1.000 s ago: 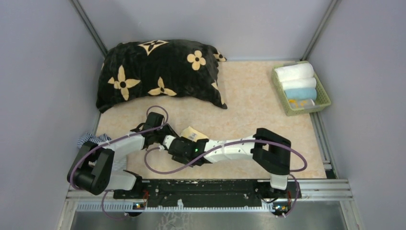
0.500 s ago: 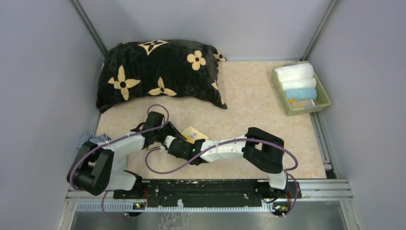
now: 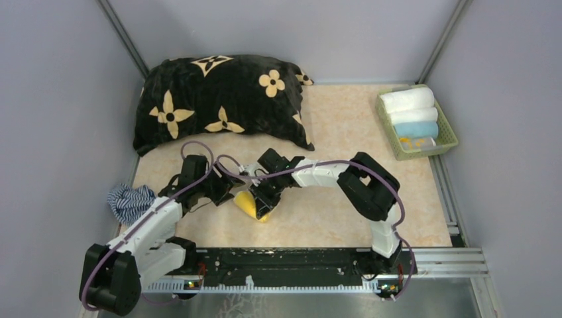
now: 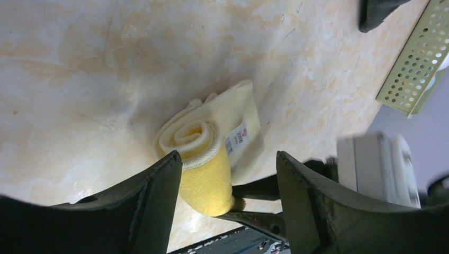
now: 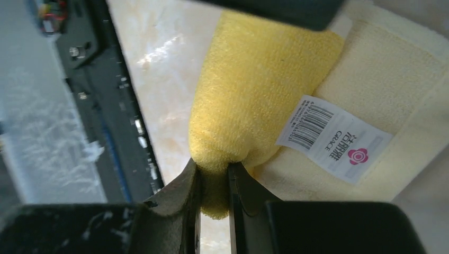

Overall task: Roll the towels
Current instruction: Roll the towel at the center of the board.

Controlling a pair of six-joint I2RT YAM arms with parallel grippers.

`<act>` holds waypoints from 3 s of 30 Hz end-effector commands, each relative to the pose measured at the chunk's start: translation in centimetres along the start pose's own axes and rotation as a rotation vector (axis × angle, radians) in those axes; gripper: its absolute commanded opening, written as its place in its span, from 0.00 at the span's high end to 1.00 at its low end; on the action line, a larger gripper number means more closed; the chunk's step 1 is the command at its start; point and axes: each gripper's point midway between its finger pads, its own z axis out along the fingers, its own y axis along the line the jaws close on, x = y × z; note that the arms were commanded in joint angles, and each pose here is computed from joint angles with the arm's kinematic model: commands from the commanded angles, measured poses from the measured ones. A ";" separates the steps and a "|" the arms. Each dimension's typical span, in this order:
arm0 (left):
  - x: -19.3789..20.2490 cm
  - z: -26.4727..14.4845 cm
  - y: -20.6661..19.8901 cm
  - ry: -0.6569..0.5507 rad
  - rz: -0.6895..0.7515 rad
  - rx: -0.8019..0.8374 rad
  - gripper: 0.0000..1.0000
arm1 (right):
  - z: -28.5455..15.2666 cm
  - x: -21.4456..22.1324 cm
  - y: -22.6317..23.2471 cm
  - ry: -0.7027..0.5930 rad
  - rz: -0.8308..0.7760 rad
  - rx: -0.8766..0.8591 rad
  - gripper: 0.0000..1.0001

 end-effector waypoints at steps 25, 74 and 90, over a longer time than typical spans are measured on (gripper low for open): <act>4.9 -2.7 3.8 0.140 -0.097 -0.079 0.27 | 1.1 3.8 -2.3 -0.060 0.639 -0.550 0.96; 6.5 4.1 5.5 0.205 0.024 -0.215 0.53 | -3.2 -3.1 1.0 -0.037 -0.219 0.638 0.44; 6.5 4.3 4.7 0.219 0.042 -0.181 0.41 | -0.4 5.2 -5.2 0.210 -0.199 0.828 0.54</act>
